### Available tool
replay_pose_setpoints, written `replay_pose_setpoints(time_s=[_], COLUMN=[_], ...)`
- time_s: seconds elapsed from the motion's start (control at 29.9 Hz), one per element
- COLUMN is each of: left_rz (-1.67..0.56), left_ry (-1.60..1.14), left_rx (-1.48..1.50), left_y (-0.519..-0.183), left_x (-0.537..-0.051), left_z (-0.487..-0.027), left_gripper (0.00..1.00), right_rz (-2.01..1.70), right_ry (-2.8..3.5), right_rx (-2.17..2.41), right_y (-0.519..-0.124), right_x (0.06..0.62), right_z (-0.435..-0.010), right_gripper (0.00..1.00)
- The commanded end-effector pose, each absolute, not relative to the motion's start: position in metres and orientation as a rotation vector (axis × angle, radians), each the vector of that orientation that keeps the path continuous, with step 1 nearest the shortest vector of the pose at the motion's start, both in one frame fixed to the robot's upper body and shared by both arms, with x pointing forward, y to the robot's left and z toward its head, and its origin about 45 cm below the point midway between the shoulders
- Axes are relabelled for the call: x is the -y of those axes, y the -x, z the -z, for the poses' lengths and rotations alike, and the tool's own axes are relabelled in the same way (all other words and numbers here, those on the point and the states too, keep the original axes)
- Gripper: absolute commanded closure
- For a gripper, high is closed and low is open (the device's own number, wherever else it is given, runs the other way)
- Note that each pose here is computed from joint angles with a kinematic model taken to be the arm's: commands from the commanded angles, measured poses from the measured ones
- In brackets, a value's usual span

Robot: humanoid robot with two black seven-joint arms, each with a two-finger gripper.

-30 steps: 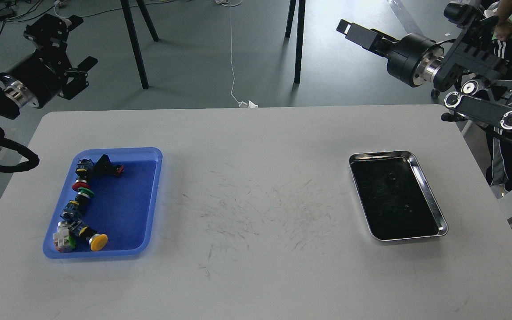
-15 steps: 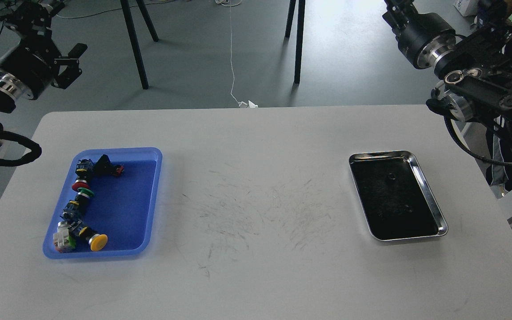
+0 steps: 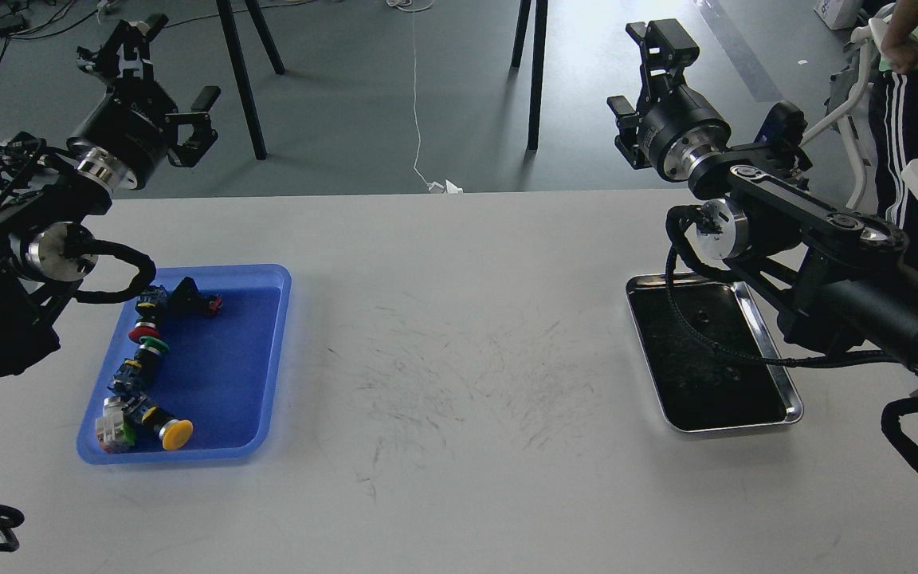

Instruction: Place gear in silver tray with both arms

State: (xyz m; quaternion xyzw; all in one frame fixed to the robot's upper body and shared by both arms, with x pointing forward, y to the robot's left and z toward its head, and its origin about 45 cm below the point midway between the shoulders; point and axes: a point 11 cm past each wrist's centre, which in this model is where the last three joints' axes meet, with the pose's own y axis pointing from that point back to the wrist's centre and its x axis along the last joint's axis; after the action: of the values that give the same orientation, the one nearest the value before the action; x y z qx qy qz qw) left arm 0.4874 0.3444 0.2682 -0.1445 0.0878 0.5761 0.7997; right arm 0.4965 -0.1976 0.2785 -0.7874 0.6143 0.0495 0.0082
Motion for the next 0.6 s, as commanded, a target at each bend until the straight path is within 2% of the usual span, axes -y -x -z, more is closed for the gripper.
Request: replay_pose_setpoints(time_s=[0.0, 0.23, 0.37, 0.57], left_rz=[-1.227, -1.238, -1.265, -1.243], left_ry=[0.295, 0.283, 0.257, 0.149], left_rx=[-0.205, -0.212, -0.201, -0.275], left_y=[-0.487, -0.486, -0.487, -0.486], left_x=[-0.34, -0.344, -0.354, -0.348], left_z=[-0.264, -0.26, -0.259, -0.246], left_gripper=[0.01, 0.01, 0.02, 0.02], right_rz=[-0.195, -0.451, -0.442, -0.375], right_ry=[2.454, 2.293, 2.281, 2.395], right_rx=[-1.899, -1.88, -1.876, -1.702], right_y=[-0.497, -0.496, -0.495, -0.487], right_x=[0.189, 0.2, 0.214, 0.263], right_z=[-0.28, -0.275, -0.282, -0.302], right_gripper=[0.04, 0.01, 0.01, 0.01])
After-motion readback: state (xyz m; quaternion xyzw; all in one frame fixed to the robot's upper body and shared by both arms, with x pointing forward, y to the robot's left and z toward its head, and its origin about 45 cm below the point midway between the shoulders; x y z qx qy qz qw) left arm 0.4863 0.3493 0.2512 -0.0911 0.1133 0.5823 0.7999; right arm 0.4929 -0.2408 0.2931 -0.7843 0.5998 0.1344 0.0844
